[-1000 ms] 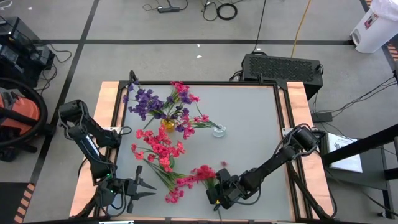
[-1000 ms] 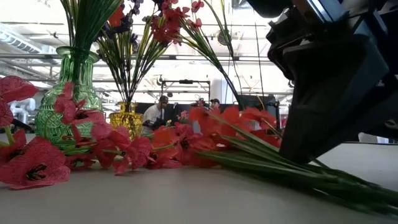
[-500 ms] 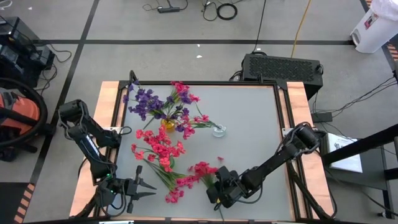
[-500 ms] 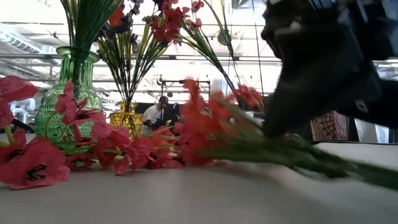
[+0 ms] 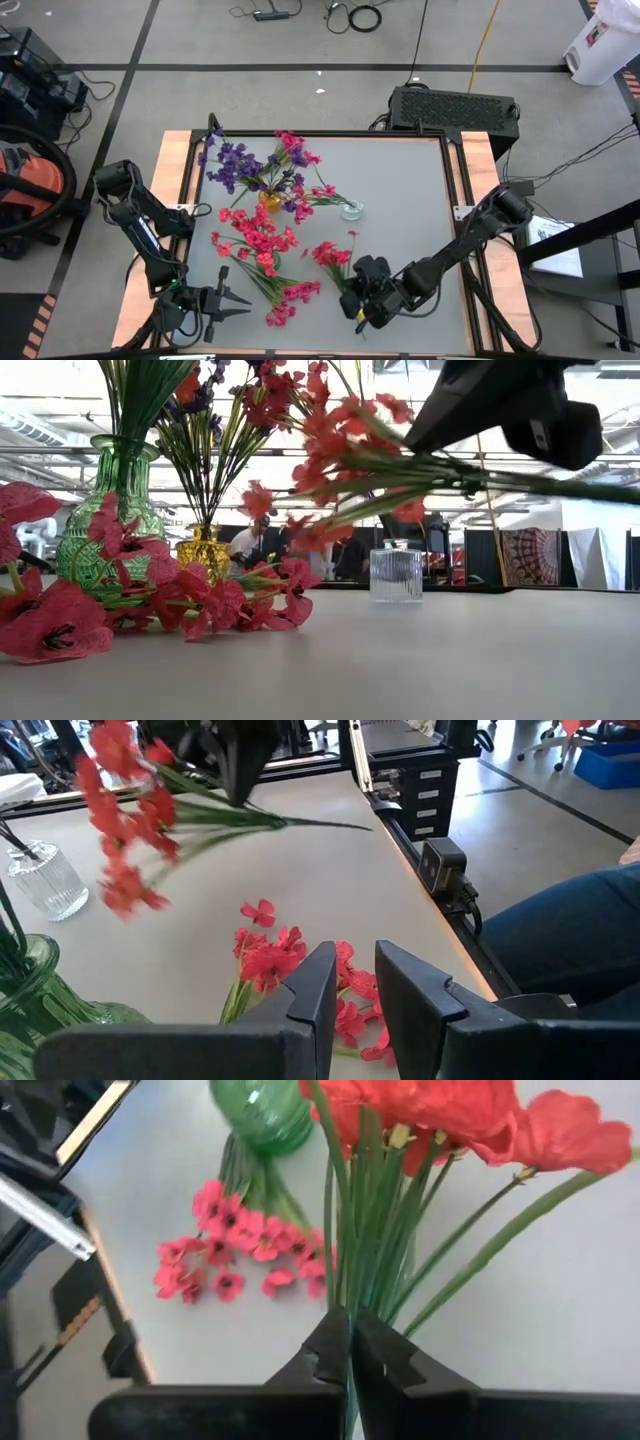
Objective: Sort flowers into vase by color
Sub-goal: Put the orange flowers into the green vase
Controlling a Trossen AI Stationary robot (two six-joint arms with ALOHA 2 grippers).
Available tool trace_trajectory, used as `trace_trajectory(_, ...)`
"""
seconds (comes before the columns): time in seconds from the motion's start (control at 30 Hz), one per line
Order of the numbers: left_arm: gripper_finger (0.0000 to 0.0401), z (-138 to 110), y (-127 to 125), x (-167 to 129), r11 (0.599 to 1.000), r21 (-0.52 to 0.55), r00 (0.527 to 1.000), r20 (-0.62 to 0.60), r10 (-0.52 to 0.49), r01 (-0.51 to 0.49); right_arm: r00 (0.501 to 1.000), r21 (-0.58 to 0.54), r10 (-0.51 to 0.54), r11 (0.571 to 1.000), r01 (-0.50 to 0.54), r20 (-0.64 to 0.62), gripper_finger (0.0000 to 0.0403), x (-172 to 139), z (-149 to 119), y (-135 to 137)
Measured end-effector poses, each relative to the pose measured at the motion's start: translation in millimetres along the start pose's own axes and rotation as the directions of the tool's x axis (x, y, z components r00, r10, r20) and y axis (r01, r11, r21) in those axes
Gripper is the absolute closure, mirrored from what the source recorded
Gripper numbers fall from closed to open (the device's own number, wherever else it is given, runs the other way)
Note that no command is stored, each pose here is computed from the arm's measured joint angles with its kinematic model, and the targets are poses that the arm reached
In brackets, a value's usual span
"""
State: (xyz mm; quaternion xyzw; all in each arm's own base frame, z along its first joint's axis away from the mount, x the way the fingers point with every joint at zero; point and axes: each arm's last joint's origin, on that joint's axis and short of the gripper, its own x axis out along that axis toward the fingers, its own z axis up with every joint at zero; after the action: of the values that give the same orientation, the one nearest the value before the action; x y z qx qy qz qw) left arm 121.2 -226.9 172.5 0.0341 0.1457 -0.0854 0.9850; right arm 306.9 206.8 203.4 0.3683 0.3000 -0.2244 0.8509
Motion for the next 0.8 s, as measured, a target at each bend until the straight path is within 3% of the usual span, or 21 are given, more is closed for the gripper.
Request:
trace_trajectory(0.2,0.0319,0,0,0,1.0,0.0,1.0,0.0,0.0,0.0,0.996,-0.061,-0.025,0.998,0.031,0.088,0.0403,-34,6,-3)
trace_trajectory(0.5,0.0319,0,1,0,0.999,0.0,0.999,0.013,0.033,-0.033,0.971,-0.237,0.099,0.97,-0.046,0.217,0.0403,-88,-12,3)
trace_trajectory(0.8,0.0319,2,7,7,0.997,-0.011,0.997,0.012,0.072,-0.072,0.882,-0.418,0.215,0.908,-0.024,0.418,0.0402,-114,-48,11)
